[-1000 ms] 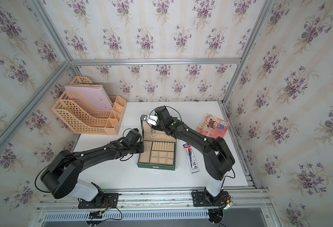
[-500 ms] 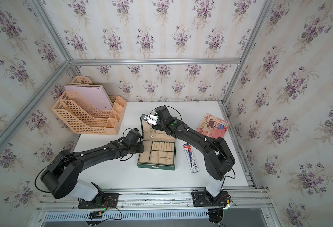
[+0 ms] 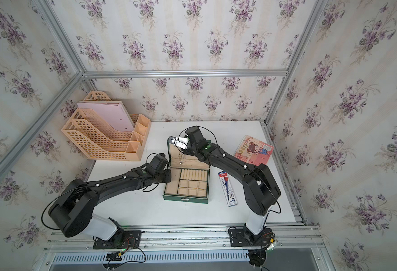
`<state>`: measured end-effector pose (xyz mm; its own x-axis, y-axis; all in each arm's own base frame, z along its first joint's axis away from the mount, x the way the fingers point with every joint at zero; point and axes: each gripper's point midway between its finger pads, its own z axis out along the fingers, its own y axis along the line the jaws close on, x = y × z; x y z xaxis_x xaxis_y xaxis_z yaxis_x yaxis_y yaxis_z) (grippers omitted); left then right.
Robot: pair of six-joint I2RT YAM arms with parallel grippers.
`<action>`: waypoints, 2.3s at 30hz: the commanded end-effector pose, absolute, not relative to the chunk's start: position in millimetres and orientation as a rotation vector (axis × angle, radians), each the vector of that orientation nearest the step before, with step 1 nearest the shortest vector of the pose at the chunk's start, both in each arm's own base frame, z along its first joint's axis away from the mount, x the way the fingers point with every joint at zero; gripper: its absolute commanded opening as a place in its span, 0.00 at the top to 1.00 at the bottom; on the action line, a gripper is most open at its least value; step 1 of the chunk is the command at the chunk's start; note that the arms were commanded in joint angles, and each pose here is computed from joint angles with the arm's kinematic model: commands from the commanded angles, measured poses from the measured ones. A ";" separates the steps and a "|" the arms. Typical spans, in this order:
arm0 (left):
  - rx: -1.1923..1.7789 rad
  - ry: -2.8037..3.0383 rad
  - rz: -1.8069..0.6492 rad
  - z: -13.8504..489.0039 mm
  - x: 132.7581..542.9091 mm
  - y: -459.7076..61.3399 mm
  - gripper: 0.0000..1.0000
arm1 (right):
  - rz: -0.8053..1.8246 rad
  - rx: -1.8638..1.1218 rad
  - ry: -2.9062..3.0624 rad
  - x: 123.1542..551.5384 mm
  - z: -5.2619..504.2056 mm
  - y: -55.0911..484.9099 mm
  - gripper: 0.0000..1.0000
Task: Put jewelry chain into jewelry box
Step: Close the fastener on the jewelry box.
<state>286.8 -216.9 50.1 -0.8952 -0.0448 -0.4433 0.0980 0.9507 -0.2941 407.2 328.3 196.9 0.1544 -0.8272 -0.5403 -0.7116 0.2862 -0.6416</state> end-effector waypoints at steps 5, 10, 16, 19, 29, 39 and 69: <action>0.032 2.697 -0.431 47.2 277.1 -215.0 1.00 | -0.148 -1.392 1.589 409.8 208.7 326.6 0.51; 0.027 2.698 -0.438 47.4 276.2 -215.2 1.00 | -0.144 -1.366 1.585 410.7 217.3 324.0 0.49; 0.021 2.696 -0.438 48.2 275.9 -215.5 1.00 | -0.115 -1.340 1.585 410.2 225.8 324.0 0.46; 0.020 2.698 -0.437 47.4 275.2 -215.5 1.00 | -0.106 -1.336 1.580 408.6 228.6 324.0 0.43; 0.022 2.700 -0.439 47.1 274.6 -217.6 1.00 | -0.038 -1.414 1.590 398.0 216.0 330.4 0.18; 0.031 2.701 -0.435 46.8 273.9 -217.1 1.00 | -0.071 -1.450 1.598 403.5 199.7 332.0 0.21; 0.041 2.695 -0.435 49.4 274.9 -217.6 1.00 | -0.098 -1.425 1.618 413.3 196.4 329.5 0.53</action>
<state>283.0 -214.4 50.1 -0.8979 -0.0396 -0.4384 0.0919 0.9572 -0.2746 408.0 330.0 192.2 0.1347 -0.8096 -0.5713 -0.7505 0.2932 -0.5923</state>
